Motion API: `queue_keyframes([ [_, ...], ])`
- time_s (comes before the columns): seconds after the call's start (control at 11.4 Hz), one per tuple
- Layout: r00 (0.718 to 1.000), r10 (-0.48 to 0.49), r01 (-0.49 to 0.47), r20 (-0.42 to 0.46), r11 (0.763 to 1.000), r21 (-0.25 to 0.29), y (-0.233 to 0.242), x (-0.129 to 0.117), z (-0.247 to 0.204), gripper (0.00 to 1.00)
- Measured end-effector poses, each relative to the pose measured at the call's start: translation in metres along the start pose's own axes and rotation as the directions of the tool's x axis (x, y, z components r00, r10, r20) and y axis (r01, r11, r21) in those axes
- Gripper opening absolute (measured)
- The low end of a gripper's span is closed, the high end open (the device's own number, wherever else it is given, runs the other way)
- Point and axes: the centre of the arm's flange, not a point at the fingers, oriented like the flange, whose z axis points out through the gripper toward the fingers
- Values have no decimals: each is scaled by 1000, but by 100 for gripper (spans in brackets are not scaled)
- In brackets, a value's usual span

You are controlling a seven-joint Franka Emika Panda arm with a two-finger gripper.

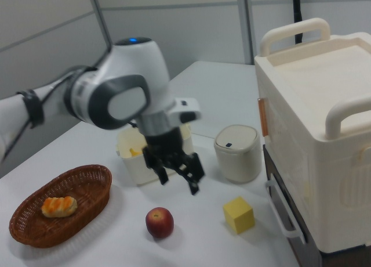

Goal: Put the purple cube on a plate

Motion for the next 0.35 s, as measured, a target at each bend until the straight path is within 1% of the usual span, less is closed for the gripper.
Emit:
queue_keyframes([
  [0.18, 998, 59, -59, -18, 998, -8, -43, -3, -23, 100],
  [0.35, 997, 76, -76, -12, 997, -14, -73, -10, -39, 100],
])
